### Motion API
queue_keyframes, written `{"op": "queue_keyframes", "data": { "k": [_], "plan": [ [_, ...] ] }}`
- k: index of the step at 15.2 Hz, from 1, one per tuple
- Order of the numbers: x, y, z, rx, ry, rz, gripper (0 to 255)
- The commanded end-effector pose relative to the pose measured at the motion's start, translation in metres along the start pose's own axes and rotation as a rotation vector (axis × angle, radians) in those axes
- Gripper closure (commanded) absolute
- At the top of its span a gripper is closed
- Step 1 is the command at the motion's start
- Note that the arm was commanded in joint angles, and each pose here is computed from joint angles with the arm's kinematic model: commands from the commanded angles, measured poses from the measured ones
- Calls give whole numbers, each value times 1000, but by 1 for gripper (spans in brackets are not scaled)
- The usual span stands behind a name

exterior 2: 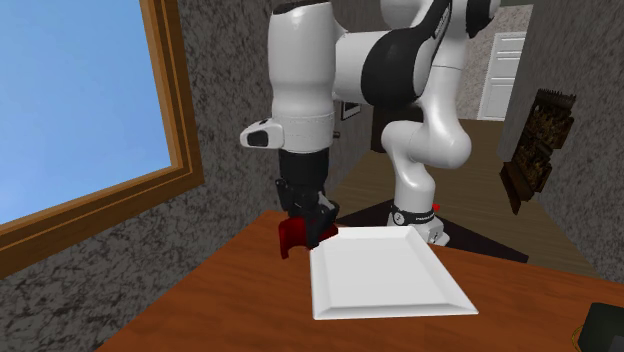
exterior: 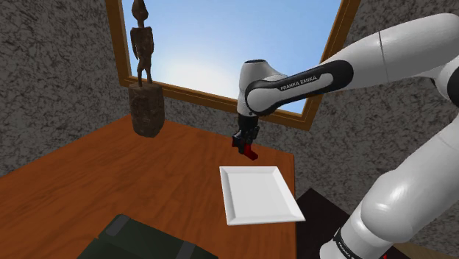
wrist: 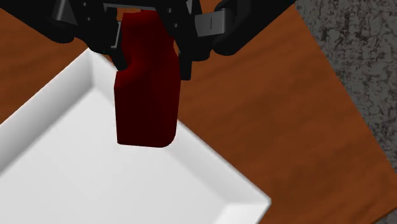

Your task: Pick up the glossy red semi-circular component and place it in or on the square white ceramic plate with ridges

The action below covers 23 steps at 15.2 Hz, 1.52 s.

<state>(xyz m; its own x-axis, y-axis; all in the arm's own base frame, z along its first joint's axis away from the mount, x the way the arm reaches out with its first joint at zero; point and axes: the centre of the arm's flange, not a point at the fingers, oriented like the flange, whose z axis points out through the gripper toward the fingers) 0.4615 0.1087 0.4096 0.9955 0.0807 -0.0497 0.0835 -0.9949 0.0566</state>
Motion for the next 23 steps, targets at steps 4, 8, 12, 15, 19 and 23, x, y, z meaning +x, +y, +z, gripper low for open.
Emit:
{"op": "queue_keyframes", "data": {
  "k": [4,8,12,15,19,23],
  "plan": [
    [-60,-26,4,0,0,1,255],
    [-107,-48,6,0,0,1,255],
    [-128,-59,23,0,0,1,255],
    [-127,-60,39,0,0,1,255],
    [-126,-61,60,0,0,1,255],
    [-125,-62,71,0,0,1,255]
  ]
}}
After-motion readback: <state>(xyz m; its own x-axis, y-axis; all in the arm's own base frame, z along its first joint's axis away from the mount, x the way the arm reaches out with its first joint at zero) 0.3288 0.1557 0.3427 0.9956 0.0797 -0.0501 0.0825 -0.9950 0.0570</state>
